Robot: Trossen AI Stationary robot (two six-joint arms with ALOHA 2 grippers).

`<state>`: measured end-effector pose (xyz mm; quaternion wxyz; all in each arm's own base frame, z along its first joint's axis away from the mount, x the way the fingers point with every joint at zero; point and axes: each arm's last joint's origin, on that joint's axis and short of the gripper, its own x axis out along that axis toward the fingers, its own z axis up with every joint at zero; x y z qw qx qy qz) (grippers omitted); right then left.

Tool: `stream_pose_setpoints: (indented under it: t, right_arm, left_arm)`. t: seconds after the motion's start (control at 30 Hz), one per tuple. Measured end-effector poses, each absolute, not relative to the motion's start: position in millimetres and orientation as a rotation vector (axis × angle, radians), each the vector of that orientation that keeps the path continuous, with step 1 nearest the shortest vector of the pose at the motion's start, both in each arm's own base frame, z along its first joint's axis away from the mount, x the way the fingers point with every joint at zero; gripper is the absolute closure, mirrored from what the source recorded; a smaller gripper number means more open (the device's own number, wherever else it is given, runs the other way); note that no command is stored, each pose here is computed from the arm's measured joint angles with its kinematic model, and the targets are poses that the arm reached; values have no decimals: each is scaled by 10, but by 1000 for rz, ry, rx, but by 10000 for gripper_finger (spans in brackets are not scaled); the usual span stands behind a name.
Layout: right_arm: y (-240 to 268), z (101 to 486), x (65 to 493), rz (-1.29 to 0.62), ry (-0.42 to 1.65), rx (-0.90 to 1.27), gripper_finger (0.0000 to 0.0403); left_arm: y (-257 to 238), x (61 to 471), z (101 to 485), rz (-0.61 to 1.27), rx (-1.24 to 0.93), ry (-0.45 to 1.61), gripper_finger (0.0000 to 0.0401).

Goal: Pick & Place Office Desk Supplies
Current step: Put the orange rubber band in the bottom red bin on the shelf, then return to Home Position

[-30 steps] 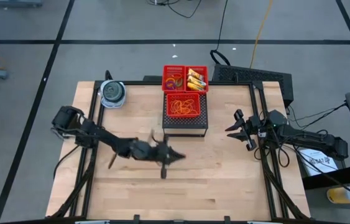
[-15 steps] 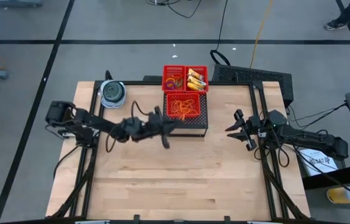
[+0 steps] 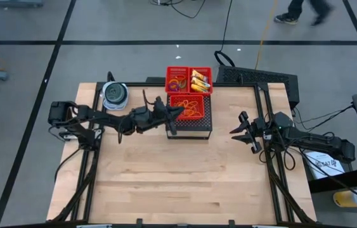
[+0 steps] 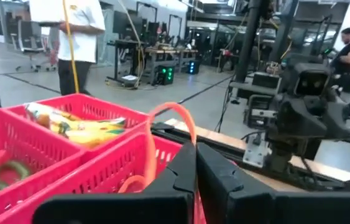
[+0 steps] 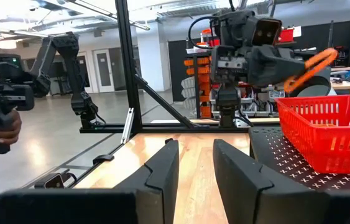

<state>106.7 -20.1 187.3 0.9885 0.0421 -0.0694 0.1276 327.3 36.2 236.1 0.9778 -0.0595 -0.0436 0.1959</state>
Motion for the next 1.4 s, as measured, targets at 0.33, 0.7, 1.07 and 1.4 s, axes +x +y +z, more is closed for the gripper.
stream_pose_setpoints:
  t: [0.33,0.7,1.07,1.4]
  right_arm:
    - [-201,1873,1067,256,-140,84,314]
    - [-201,1873,1067,256,-140,84,314]
    - [-201,1873,1067,256,-139,85,314]
    - [-201,1873,1067,256,-140,84,314]
  left_arm:
    - [481,3258,2359,429,-171,-101,308]
    - [511,3255,2342,436,-239,-99,166]
    - [346,2733,2878,139,-175,59,135]
    - [219,1250,3310,251,-70,196,134]
